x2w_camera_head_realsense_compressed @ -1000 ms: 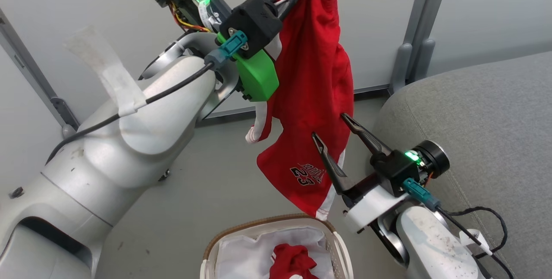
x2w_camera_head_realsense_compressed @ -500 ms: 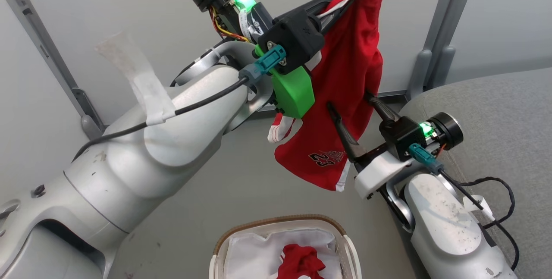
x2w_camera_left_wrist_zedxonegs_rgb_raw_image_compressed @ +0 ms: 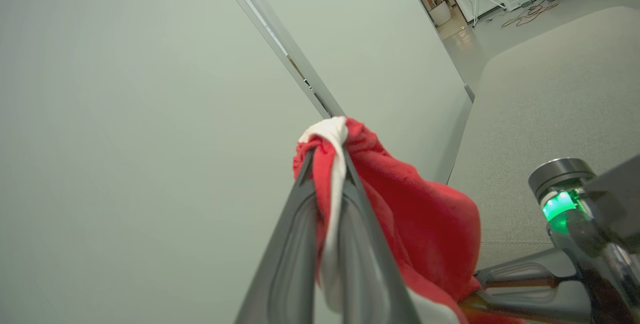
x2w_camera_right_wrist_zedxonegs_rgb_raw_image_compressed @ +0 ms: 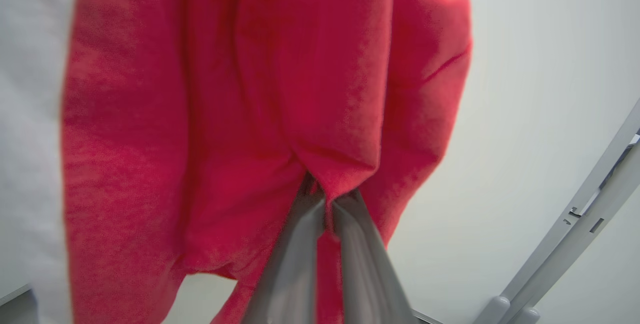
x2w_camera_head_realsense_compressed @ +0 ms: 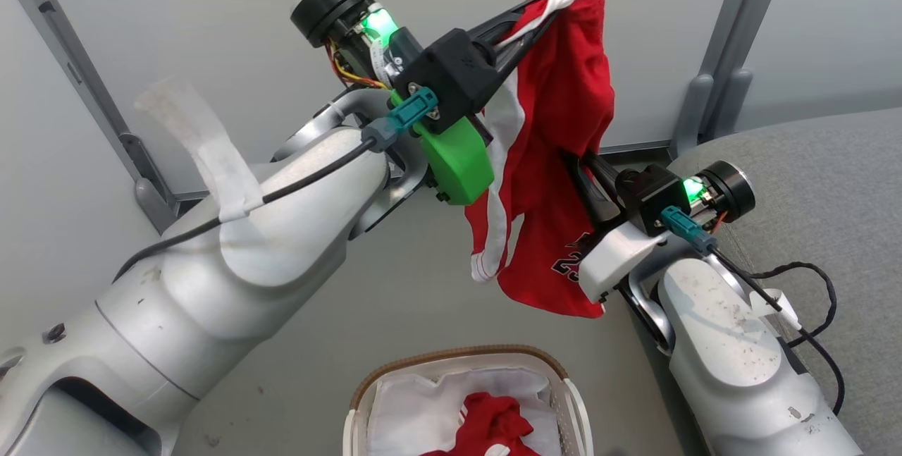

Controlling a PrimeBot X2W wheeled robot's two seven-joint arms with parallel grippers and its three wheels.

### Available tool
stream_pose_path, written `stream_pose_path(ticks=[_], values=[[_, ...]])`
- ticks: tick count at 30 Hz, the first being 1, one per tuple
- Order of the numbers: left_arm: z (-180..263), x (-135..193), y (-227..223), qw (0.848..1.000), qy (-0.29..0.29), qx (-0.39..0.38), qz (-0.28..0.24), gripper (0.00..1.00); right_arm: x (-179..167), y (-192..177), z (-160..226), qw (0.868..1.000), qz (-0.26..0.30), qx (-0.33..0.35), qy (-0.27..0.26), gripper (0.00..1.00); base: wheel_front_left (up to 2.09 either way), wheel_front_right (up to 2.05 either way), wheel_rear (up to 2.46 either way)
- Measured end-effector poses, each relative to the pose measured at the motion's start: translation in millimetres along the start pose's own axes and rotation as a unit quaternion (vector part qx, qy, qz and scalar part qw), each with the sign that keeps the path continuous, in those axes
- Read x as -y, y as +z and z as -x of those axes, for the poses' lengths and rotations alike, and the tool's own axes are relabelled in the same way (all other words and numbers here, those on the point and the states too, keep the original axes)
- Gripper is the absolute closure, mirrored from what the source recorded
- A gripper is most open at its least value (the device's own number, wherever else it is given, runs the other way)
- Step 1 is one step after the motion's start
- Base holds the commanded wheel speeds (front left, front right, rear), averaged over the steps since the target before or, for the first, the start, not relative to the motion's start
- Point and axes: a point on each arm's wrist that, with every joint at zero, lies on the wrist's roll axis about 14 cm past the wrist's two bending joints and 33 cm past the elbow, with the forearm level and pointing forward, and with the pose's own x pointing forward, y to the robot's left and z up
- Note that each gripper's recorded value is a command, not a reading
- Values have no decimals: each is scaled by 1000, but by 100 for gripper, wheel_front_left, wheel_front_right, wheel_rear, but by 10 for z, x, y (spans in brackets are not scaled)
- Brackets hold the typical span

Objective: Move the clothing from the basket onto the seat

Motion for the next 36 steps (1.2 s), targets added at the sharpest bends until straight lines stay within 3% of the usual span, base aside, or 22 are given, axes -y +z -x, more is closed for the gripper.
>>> stream_pose_path(ticks=[11,13,14,23,36], values=[[215,-61,-539,994,54,-38,82,97,98,-94,53,1000,-5,-10,-16,100,0,0,0],[283,-49,-669,991,70,-43,108,29,141,-98,60,1000,-7,-10,-22,100,0,0,0],[326,-26,-752,988,78,-49,121,0,160,-97,62,1000,-7,-9,-25,100,0,0,0],[679,219,-1280,956,148,-84,241,0,364,-74,87,999,-3,-2,-54,100,0,0,0],[1201,827,-1848,912,188,-157,329,0,536,-278,296,996,2,-30,-87,100,0,0,0]])
